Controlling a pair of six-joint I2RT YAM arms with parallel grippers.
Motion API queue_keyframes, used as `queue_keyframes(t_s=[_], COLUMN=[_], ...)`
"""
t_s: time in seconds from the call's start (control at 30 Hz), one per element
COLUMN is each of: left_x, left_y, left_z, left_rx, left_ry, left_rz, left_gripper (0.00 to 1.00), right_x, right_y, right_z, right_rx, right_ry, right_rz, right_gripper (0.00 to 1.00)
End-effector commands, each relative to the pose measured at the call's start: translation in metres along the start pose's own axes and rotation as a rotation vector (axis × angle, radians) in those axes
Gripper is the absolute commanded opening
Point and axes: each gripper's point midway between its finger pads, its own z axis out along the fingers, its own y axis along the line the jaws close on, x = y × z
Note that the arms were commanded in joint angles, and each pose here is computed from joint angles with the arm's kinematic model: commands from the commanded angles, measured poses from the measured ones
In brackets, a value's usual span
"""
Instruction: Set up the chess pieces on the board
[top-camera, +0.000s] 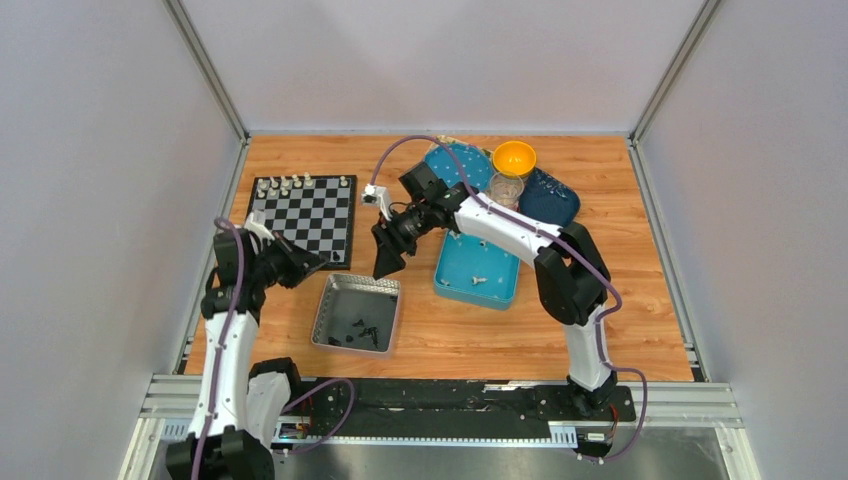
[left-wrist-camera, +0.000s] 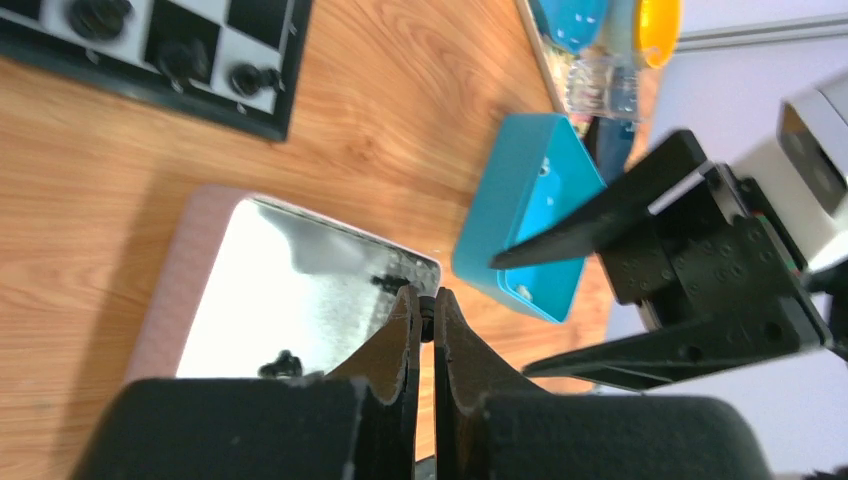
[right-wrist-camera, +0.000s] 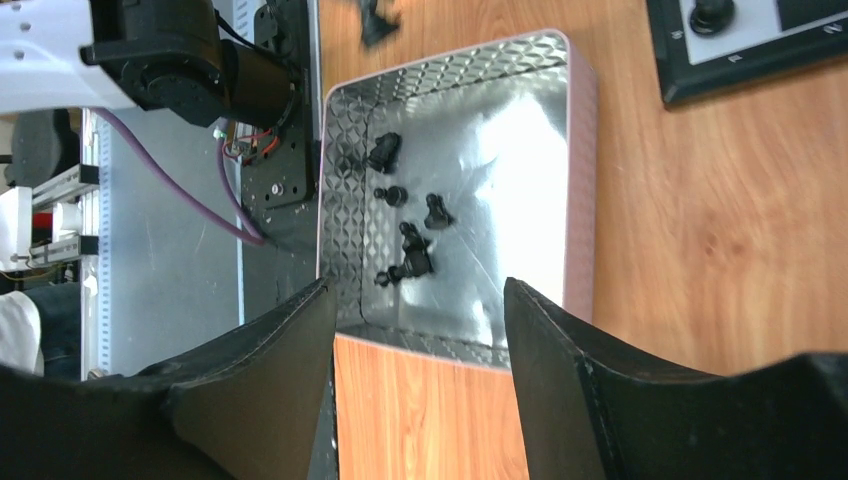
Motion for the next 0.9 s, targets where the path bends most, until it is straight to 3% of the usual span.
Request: queue_keyframes(t_s=[0.0,0.37,0.87], left_x=[-0.035,-0.141,-0.170], left_y=[0.017,0.038,0.089], left_z=[-0.006,0.019,0.088], left_rx=[-0.216,-0.485,-0.537], left_ry=[0.000,-0.064,-0.023], left_rz=[0.202,0.502,0.555], left_gripper=[0.00,0.00,0.00], right_x=[-0.017,0.004,0.003], right_y=[0.037,0.057,0.061], right_z=[-0.039,-0.053,-0.053], right_rx=[-0.026,-0.047,-0.070], right_ry=[0.003,0.016,0.008], right_rz=[-0.168,-0.221,-0.228], right_gripper=[0.65,0.65,0.65])
